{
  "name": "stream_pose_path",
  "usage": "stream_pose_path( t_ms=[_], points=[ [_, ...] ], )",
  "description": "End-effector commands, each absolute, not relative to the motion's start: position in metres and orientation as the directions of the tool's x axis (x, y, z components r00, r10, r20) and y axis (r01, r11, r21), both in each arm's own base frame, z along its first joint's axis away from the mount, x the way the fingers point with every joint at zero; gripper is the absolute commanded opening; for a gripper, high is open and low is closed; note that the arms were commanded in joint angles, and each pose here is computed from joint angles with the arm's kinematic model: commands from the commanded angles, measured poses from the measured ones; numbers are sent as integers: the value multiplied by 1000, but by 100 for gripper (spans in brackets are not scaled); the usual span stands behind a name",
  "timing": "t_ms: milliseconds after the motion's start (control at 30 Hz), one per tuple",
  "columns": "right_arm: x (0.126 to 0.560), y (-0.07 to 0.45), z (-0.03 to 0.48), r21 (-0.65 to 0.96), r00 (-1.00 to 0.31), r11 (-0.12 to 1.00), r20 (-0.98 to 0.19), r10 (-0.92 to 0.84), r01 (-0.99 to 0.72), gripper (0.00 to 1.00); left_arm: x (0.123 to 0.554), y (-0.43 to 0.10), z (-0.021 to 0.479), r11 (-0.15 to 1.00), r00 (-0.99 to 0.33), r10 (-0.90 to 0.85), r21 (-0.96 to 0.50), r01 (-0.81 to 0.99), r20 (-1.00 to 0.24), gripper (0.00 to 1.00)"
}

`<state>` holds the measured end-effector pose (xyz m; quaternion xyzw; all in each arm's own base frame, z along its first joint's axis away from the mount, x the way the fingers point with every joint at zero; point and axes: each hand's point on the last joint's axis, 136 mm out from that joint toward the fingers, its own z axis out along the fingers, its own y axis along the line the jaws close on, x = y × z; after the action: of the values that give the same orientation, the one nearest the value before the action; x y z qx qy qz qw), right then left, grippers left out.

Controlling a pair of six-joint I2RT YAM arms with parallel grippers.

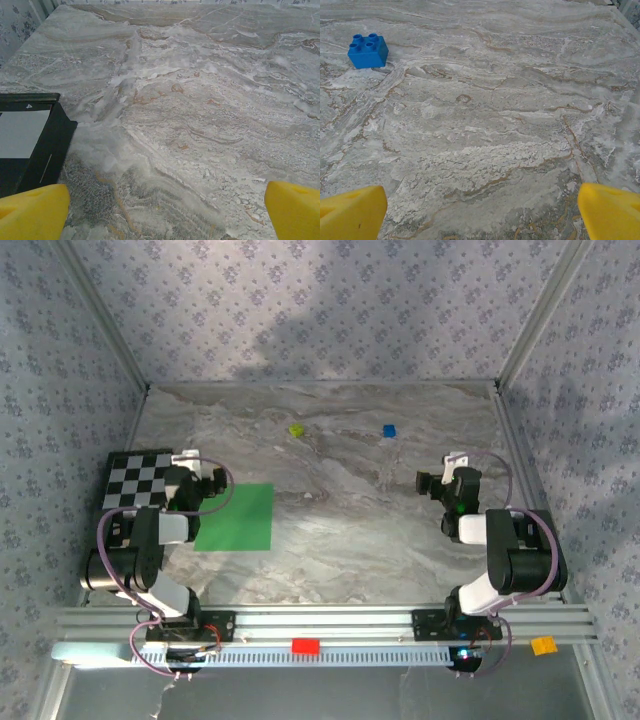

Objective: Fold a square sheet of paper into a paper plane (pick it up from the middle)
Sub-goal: Move the square sheet of paper to the center of the table.

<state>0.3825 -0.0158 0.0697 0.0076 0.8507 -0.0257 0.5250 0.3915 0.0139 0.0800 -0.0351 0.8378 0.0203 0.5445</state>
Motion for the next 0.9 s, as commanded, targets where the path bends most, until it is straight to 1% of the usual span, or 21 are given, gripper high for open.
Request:
stream_pose_path(
  t_ms=[0, 867],
  points=[
    [391, -16, 83, -38, -411, 999, -911, -21, 34, 100, 398, 12, 89, 998, -384, -25, -1, -62, -923, 100],
    [391, -17, 83, -24, -410, 999, -912, -11, 27, 100, 398, 11, 89, 999, -380, -29, -13, -44, -924, 100]
  ],
)
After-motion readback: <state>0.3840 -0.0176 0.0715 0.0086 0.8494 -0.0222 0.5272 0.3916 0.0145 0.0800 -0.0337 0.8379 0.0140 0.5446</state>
